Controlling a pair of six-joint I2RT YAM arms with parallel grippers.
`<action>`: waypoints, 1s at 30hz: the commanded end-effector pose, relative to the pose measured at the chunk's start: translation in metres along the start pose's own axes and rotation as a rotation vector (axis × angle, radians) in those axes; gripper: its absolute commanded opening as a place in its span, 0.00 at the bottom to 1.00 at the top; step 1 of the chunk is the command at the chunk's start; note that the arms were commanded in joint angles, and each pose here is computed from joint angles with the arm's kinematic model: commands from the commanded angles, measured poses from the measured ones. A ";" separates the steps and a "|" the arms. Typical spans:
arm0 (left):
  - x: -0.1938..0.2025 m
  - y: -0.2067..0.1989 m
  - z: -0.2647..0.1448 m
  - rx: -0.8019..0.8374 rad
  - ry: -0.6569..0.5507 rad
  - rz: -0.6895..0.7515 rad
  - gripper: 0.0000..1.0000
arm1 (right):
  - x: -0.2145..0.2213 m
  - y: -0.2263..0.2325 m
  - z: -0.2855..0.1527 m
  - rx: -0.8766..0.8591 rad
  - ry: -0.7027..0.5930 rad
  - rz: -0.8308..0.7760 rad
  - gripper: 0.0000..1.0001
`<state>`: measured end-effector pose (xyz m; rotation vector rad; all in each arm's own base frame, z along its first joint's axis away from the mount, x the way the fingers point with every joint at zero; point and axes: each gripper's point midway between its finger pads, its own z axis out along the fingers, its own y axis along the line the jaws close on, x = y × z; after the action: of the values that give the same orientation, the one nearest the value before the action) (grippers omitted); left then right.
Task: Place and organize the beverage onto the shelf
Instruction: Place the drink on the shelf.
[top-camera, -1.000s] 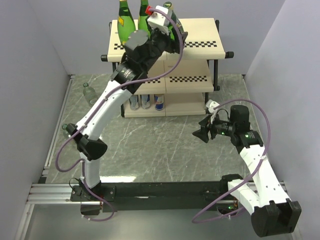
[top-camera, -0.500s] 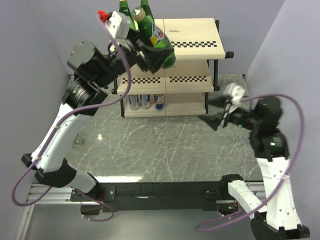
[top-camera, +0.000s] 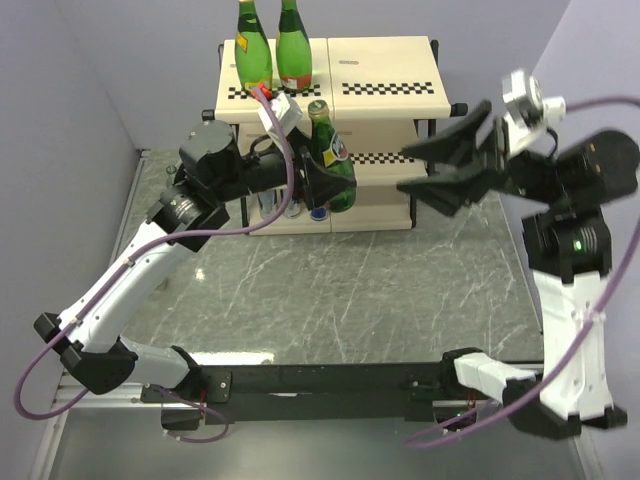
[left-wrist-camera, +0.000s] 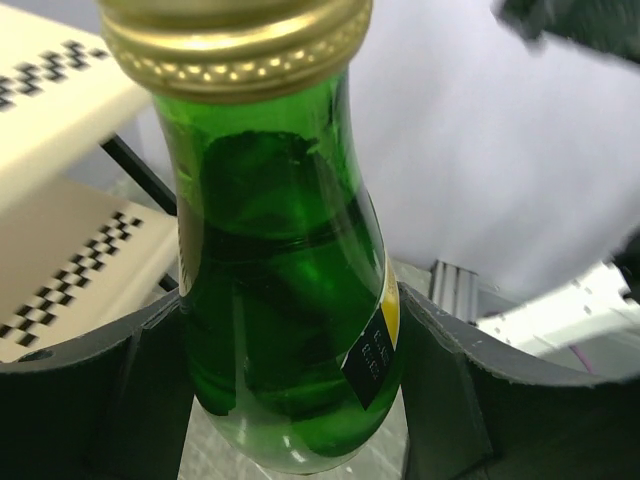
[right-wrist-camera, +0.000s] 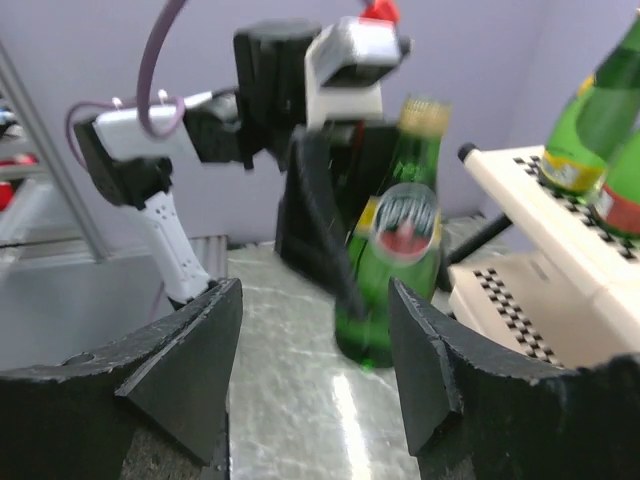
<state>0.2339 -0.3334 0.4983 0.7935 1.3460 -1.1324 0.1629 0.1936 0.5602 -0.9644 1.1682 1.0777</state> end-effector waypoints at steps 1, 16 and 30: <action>-0.068 -0.045 -0.021 0.145 -0.210 0.112 0.00 | -0.022 -0.003 0.015 -0.036 -0.019 0.055 0.66; -0.026 -0.040 0.000 0.183 -0.072 0.123 0.00 | 0.004 -0.034 0.052 0.008 0.026 0.137 0.67; -0.017 -0.045 0.021 0.182 -0.025 0.153 0.00 | 0.030 -0.043 0.070 0.052 0.090 0.146 0.68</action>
<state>0.2173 -0.3773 0.4352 1.0311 1.4625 -1.1790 0.2185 0.2576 0.5362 -0.9140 1.3657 1.1819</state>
